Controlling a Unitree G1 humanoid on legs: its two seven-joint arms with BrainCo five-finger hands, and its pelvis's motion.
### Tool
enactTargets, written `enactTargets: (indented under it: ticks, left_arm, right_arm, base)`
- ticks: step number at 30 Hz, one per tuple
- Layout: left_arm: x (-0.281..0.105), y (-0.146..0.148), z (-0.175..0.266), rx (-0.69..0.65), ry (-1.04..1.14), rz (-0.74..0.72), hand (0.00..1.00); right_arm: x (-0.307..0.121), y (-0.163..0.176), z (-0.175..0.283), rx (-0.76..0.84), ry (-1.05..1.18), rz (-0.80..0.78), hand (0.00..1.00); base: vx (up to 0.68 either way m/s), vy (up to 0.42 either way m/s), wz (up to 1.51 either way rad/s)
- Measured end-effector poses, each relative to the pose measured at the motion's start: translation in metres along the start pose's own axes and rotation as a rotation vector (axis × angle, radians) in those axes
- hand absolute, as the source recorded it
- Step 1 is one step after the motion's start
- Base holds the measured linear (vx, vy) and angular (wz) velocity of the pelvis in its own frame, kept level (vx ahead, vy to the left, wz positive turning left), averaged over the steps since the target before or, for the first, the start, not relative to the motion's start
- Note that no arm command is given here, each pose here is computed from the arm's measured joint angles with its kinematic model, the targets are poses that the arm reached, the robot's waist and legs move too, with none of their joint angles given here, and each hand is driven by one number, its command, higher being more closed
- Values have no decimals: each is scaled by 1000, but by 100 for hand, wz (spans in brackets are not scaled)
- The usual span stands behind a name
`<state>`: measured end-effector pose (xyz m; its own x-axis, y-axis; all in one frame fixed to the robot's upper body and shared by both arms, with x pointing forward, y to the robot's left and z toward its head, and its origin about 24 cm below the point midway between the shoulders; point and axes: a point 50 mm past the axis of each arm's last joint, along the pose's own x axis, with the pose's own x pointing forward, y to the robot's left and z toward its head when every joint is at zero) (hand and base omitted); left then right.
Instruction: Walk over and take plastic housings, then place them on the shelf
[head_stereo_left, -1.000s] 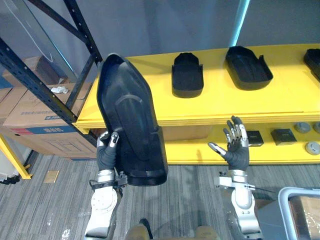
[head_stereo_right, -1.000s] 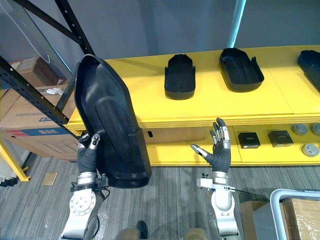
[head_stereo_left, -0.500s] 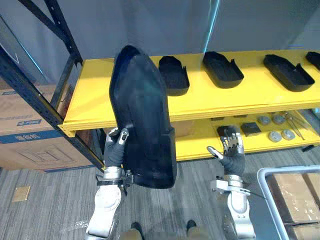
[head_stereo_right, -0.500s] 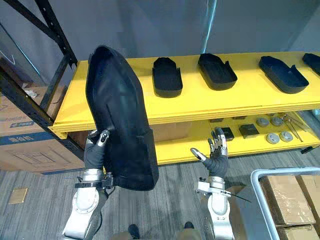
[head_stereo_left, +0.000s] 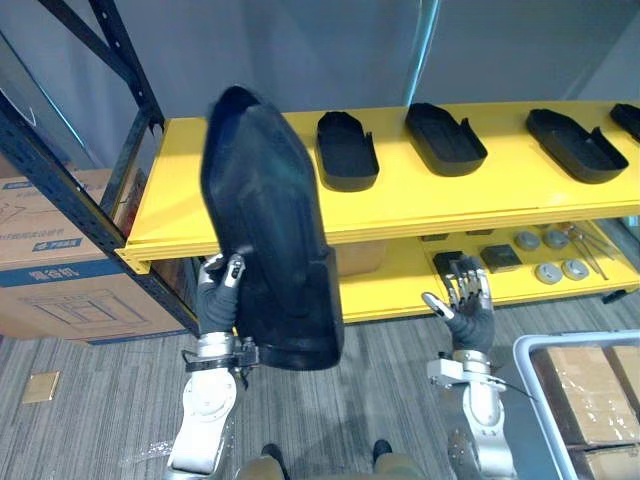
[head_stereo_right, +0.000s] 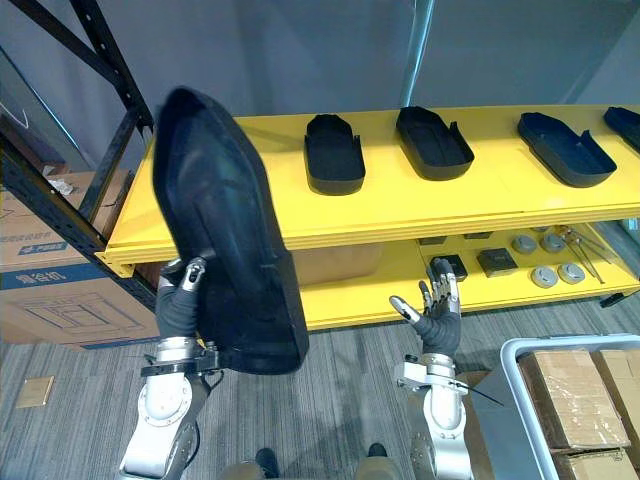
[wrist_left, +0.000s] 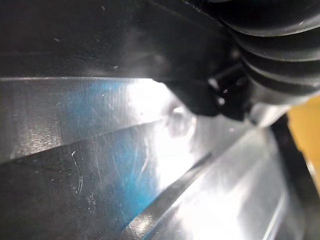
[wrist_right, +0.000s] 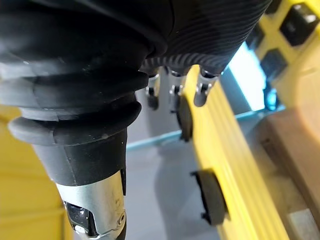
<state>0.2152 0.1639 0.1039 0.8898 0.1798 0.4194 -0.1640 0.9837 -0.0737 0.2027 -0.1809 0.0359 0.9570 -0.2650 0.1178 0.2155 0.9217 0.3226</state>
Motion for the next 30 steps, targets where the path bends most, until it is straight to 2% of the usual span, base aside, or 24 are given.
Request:
enactTargets:
  ticks: [5,8,16,22,28,30]
  left_arm:
    - [7,1,10,26,-61,6,100]
    - [10,-3,17,14,-109,-12,100]
    - [2,-10,8,-23,-37,31,100]
    - [-3,8,-3,23,25,90,100]
    - [-6,21,0,50,-2,133,100]
    - [0,30,3,122,-26,144,100]
  right_arm:
    - [-11,-10,-7,-57,73,-34,0]
    - [-16,-20,5,-68,12,-37,0]
    - [-20,-26,34,-128,-153,37,0]
    - [-12,-19,49,-127,-242,77,0]
    - [-2,-22,60,-158,-301,90,0]
    - [5,-14,53,-128,-293,102,0]
  base:
    - [-22,-11,-30]
    - [67,-118,2]
    - [261,-181,-3]
    - [358,-70,-18]
    - [287,181,-21]
    - [198,256,-15]
